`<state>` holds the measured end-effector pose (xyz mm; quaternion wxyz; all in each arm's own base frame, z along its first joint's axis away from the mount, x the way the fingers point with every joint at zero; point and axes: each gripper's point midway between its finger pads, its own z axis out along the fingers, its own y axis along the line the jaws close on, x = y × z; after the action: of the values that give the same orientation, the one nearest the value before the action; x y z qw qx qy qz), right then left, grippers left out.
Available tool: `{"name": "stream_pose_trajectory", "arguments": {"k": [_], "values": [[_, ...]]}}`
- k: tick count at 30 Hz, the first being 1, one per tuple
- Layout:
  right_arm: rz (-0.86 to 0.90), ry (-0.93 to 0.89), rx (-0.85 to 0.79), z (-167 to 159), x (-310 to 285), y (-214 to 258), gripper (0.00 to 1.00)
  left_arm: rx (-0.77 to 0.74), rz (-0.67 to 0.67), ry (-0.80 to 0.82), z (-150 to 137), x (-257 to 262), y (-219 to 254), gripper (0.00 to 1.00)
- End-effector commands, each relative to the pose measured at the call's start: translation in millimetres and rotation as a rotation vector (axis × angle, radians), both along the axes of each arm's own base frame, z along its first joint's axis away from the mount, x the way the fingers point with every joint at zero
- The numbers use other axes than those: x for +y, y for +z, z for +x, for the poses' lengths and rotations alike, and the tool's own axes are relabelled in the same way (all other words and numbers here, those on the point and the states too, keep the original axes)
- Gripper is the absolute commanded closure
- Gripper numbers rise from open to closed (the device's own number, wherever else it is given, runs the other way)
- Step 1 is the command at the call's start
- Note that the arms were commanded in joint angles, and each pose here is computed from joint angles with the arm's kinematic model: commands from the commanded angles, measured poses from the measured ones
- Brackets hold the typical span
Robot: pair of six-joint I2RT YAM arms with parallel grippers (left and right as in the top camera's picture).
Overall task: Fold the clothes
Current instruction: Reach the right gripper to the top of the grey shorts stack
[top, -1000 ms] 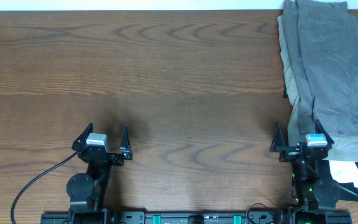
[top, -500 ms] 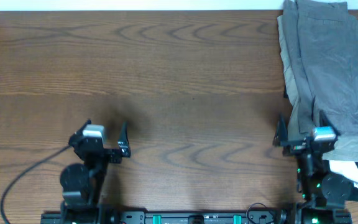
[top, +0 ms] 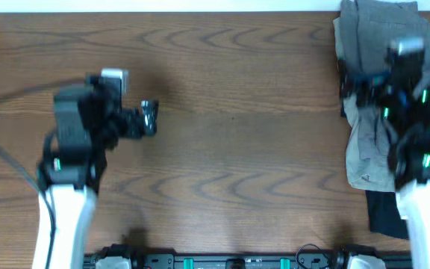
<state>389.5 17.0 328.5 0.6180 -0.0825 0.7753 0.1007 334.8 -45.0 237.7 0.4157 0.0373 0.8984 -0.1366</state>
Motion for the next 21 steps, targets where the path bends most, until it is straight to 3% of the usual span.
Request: {"name": "stream_pose_trajectory", "arguments": {"k": [1,6,11,19,21], "values": [[0.019,0.052,0.066,40,7,17,0.01,0.067,-0.029,-0.037,29,-6,16,0.02],[-0.113,0.115,0.179,97,7,11,0.01,0.189,0.002,-0.072,61,-6,9,0.02],[-0.104,0.168,0.190,132,16,8,0.01,0.221,-0.015,-0.076,88,-8,-8,0.02],[-0.149,-0.096,0.221,189,-42,-47,0.01,0.296,-0.066,-0.114,96,-17,-37,0.02],[-0.164,-0.171,0.250,200,-61,-69,0.10,0.304,-0.067,-0.114,96,-17,-40,0.02]]}}
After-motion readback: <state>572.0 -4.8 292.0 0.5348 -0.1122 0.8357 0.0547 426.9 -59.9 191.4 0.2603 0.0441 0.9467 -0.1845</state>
